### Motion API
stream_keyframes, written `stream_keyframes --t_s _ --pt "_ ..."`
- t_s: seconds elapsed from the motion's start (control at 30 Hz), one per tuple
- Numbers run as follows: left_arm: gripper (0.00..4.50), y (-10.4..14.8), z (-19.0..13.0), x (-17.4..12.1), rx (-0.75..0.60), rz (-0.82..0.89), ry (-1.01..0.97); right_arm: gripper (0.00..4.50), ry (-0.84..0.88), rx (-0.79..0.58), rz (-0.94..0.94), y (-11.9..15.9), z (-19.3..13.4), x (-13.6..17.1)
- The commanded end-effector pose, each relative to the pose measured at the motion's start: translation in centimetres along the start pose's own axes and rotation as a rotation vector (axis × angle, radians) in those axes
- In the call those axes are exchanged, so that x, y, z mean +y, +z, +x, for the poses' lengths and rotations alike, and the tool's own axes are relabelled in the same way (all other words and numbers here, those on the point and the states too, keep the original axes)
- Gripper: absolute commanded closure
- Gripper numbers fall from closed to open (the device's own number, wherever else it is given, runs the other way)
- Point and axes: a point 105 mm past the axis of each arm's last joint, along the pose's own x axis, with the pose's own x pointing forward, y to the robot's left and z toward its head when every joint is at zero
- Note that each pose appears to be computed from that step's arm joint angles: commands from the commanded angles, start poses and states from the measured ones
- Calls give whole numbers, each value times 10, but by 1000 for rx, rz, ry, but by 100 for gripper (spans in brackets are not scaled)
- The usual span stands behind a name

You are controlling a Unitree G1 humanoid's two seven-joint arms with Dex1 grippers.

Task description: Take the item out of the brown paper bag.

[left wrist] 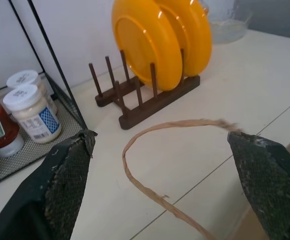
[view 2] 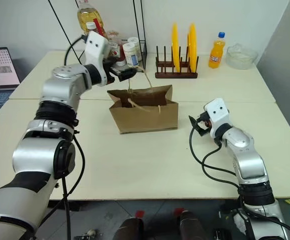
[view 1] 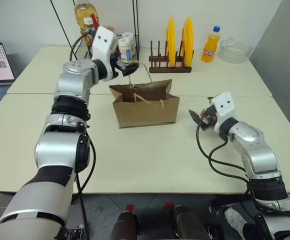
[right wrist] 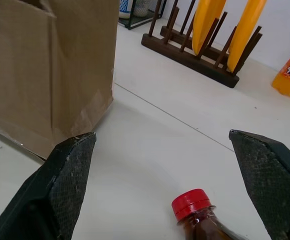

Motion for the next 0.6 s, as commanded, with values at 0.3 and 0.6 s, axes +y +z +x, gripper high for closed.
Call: stream_keyframes --t_s 0.3,0.6 --pt "1 -8 -106 18 -123 -65 272 0 -73 -80 99 9 -27 7" --pt "1 -141 -166 -51 144 -135 480 0 -216 -43 196 -14 -40 21"
